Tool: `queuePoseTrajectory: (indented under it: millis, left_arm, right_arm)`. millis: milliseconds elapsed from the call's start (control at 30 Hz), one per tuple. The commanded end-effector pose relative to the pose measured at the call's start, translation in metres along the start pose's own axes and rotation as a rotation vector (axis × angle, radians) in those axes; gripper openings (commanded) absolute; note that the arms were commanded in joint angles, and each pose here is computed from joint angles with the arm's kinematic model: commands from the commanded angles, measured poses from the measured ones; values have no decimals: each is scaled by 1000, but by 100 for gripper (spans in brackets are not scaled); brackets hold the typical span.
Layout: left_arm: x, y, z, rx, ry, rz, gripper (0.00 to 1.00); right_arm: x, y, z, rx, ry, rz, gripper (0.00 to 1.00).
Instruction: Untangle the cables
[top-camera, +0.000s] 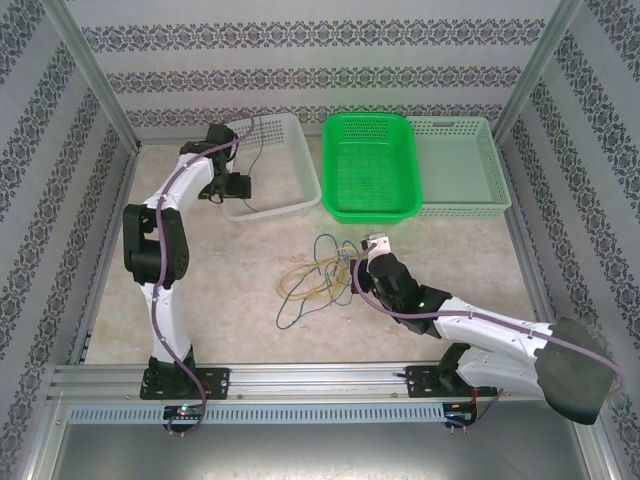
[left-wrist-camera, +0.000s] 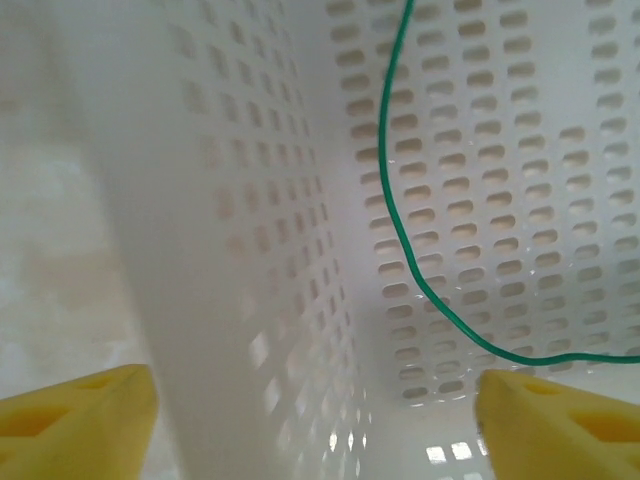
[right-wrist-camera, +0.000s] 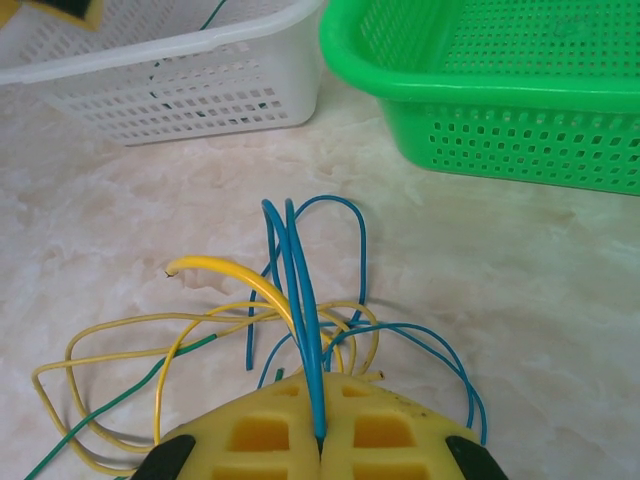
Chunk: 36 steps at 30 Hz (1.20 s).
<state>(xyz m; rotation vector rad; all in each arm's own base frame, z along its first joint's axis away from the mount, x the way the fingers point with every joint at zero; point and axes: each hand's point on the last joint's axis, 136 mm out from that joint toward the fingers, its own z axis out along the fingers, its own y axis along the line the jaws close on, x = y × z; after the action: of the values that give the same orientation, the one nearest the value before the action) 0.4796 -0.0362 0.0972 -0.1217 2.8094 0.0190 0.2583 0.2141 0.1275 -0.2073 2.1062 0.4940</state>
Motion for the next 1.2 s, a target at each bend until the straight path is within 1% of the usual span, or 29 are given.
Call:
queuePoseTrajectory:
  millis: [0, 67, 100, 167, 333, 433, 533, 567, 600, 633, 700, 733, 767, 800, 833, 867, 967, 1033, 1100, 1167]
  left_arm:
    - [-4, -3, 10, 43, 9, -12, 65]
    - [-3, 5, 9, 4, 10, -4, 44]
    - [-2, 10, 6, -17, 8, 3, 37]
    - [0, 22, -1, -50, -1, 14, 30]
    - [13, 55, -16, -114, -12, 19, 27]
    - [20, 72, -21, -153, -6, 19, 26]
    - [21, 82, -27, -182, -10, 18, 26]
    - [21, 83, -30, -188, -14, 17, 28]
    - [19, 84, -33, -193, -22, 16, 33]
    - [19, 85, -36, -192, -29, 12, 41]
    - [19, 83, -46, -186, -52, -1, 63]
    - [18, 83, -52, -185, -69, -9, 72]
    - [18, 82, -60, -186, -94, -13, 79]
    - [18, 82, -69, -196, -121, -16, 86]
    - [18, 82, -78, -213, -144, -19, 96]
    - [19, 81, -90, -227, -174, -14, 100]
    - [29, 69, -119, -225, -234, 9, 100]
    - [44, 47, -130, -170, -254, 37, 100]
    - [69, 16, -133, -104, -250, 87, 100]
    - [101, -10, -126, -65, -210, 135, 100]
  right_arm:
    - [-15, -1, -7, -4, -48, 30, 2]
    - [-15, -4, -11, 0, -58, 44, 2]
    - [-14, -6, -14, 4, -61, 49, 2]
    - [-13, -10, -18, 12, -70, 59, 2]
    - [-7, -20, -24, 43, -63, 54, 3]
    - [-3, -21, -24, 57, -24, 32, 4]
    - [5, -23, -24, 71, 23, 20, 4]
    - [9, -26, -24, 82, 33, 25, 4]
    - [12, -29, -25, 97, 41, 36, 4]
    - [15, -32, -26, 107, 46, 44, 6]
    - [20, -39, -30, 128, 44, 68, 11]
    - [21, -42, -31, 134, 38, 79, 15]
    - [21, -44, -33, 140, 31, 91, 24]
    - [21, -48, -36, 152, 21, 104, 35]
    - [21, -51, -38, 165, 15, 112, 41]
    - [20, -53, -41, 174, 8, 116, 45]
    - [15, -53, -47, 166, -5, 103, 54]
    - [12, -51, -51, 161, -2, 85, 59]
    - [8, -47, -53, 150, 5, 62, 62]
    - [3, -41, -53, 131, 15, 35, 64]
